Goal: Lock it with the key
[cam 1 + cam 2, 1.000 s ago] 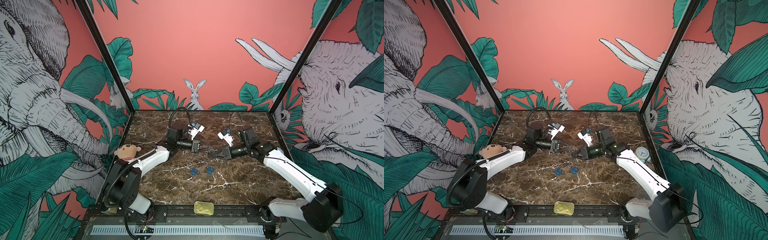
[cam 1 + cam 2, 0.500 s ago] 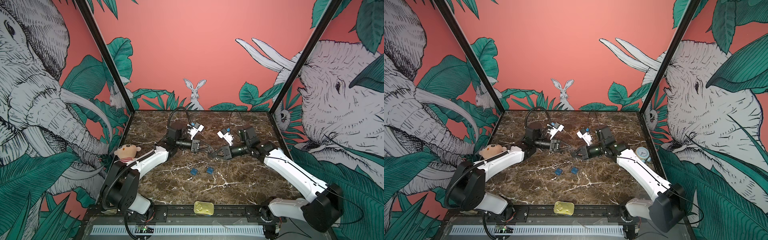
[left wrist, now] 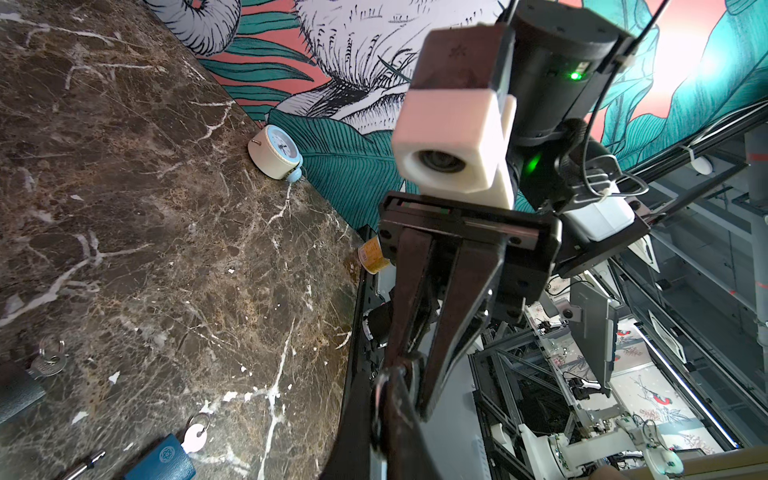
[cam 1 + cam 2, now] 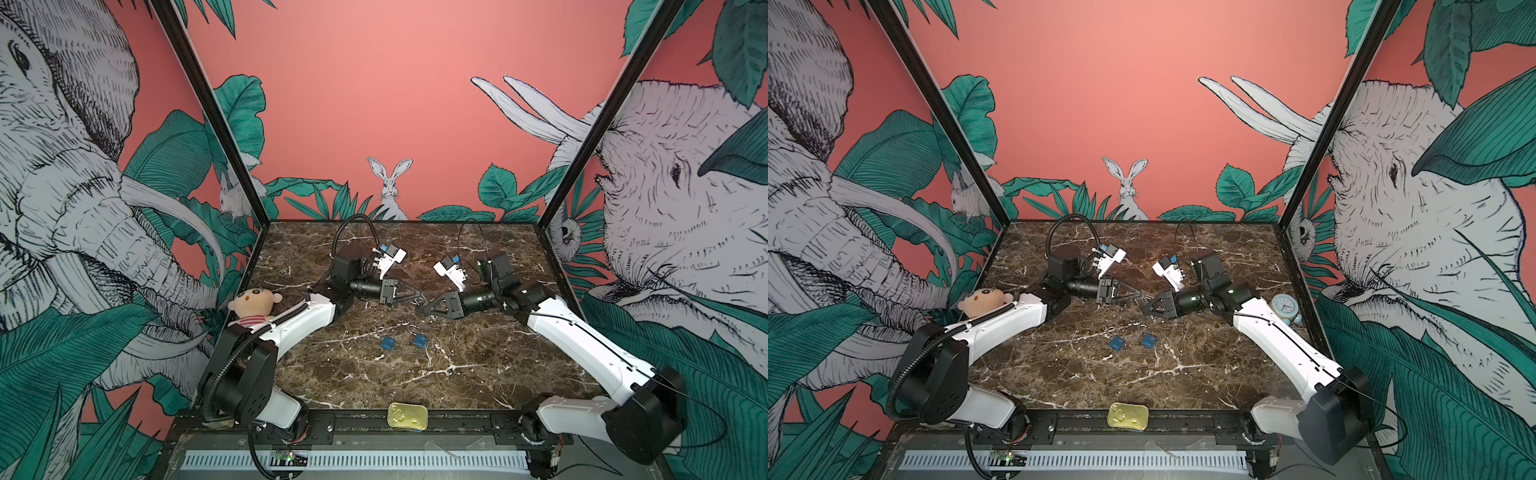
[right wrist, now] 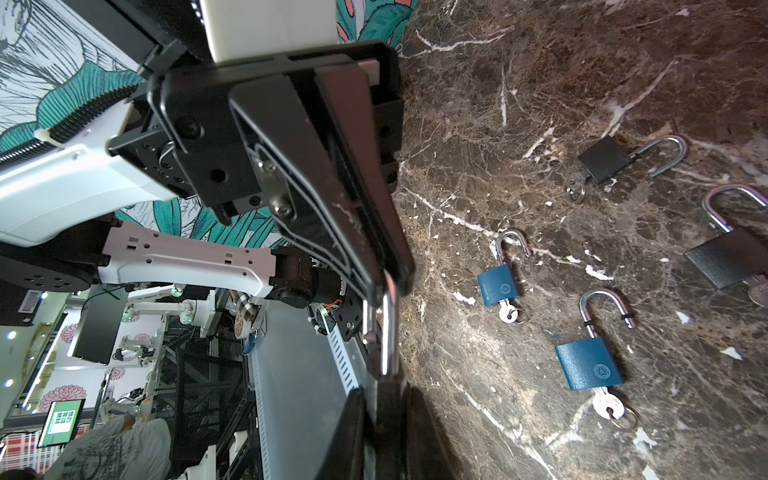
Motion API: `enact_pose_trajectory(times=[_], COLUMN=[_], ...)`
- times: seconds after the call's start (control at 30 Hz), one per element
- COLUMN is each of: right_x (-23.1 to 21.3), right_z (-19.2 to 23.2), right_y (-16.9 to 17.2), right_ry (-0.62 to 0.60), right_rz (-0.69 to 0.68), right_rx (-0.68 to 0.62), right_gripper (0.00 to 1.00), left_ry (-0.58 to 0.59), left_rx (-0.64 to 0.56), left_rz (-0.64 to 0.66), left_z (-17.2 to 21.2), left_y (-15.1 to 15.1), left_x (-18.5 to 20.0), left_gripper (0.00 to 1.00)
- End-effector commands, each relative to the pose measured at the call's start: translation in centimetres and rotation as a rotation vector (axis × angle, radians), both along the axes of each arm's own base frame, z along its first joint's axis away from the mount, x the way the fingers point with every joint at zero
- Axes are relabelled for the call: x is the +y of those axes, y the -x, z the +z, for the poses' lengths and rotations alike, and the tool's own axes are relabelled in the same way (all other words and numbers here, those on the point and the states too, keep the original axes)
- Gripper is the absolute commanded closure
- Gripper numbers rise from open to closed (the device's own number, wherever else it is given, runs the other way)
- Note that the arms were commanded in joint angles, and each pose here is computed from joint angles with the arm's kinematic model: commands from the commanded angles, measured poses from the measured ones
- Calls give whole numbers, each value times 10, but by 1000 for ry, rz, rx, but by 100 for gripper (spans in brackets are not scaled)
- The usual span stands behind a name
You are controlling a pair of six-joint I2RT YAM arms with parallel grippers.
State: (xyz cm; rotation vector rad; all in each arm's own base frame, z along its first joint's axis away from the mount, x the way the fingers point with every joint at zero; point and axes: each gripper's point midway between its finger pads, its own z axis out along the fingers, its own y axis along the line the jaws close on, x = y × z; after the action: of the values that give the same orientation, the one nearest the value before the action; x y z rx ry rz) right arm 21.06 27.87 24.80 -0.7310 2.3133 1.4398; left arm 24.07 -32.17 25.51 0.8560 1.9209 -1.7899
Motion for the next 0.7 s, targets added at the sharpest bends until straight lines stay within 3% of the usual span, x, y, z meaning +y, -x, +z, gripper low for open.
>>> enact_pose_trajectory(times=[0.0, 0.27, 0.67], right_x=[16, 18, 19], right_z=[65, 81, 98], right_y=[17, 22, 26], right_ry=[-194, -265, -339], right_rz=[156, 182, 195], right_rx=[-163, -154, -140], right_gripper=[100, 100, 100], left_ry=[-56, -76, -60], left_rx=[43, 59, 79], left_rz=[86, 91, 101], left_z=[-23, -35, -44], left_y=[-12, -13, -19], left_x=[4, 5, 1], left_gripper=[92, 100, 100])
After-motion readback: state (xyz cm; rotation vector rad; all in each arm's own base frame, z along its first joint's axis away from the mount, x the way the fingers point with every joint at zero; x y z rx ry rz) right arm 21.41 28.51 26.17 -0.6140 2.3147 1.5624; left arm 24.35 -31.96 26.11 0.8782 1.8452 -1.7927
